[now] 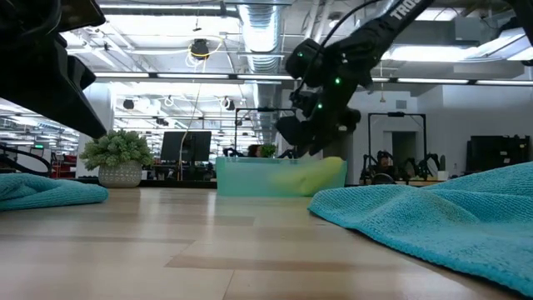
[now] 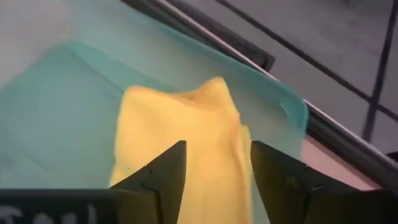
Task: Fold microfiber towels
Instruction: Put the yellow microfiber towel into the bin
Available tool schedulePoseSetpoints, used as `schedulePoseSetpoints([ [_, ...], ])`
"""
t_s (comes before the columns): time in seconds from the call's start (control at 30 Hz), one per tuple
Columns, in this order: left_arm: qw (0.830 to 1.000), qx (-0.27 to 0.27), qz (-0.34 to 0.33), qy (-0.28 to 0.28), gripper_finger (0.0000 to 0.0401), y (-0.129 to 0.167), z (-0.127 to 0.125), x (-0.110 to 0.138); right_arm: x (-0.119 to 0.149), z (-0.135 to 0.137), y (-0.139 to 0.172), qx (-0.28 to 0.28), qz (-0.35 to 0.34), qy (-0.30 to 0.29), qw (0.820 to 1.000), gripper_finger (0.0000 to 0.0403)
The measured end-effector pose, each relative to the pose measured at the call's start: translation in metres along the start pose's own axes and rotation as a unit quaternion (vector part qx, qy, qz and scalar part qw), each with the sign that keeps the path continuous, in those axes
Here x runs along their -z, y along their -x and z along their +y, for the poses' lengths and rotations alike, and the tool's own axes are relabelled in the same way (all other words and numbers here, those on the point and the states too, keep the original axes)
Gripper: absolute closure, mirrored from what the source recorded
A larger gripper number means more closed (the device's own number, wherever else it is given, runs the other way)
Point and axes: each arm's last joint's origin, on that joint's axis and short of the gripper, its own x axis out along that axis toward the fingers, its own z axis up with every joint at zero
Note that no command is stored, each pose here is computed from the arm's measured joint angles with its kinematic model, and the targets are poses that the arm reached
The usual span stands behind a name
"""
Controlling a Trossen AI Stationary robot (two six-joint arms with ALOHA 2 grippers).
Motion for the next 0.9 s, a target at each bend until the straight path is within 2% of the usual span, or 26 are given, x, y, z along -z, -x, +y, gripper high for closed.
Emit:
schedulePoseSetpoints([
  [0.13, 1.0, 0.004, 0.004, 0.001, 0.0401, 0.0, 0.0, 0.0, -0.005, 0.003, 0.017, -0.01, 0.043, 0.048, 0.998, 0.024],
  [0.27, 1.0, 0.001, -0.002, 0.0, 0.0401, 0.0, 0.0, 0.0, 0.005, 0.008, 0.025, -0.01, 0.085, 0.084, 0.993, 0.0308],
  [0.43, 1.0, 0.002, -0.003, 0.002, 0.0401, 0.0, -0.001, -0.001, 0.01, 0.011, 0.023, -0.006, 0.098, 0.088, 0.991, 0.0387],
  [0.5, 1.0, 0.003, -0.003, 0.003, 0.0401, 0.0, -0.001, -0.001, 0.012, 0.01, 0.022, -0.003, 0.104, 0.09, 0.99, 0.0394],
  [0.63, 1.0, 0.004, -0.002, 0.004, 0.0401, 0.0, -0.001, -0.001, 0.02, 0.014, 0.011, 0.005, 0.126, 0.085, 0.988, 0.0371],
  [0.73, 1.0, 0.003, -0.004, 0.002, 0.0401, 0.0, -0.001, -0.001, 0.025, 0.019, 0.003, -0.004, 0.137, 0.078, 0.987, 0.0359],
  [0.9, 1.0, 0.004, -0.006, 0.003, 0.0401, 0.0, -0.001, -0.001, 0.025, 0.027, -0.005, -0.022, 0.148, 0.083, 0.985, 0.0362],
])
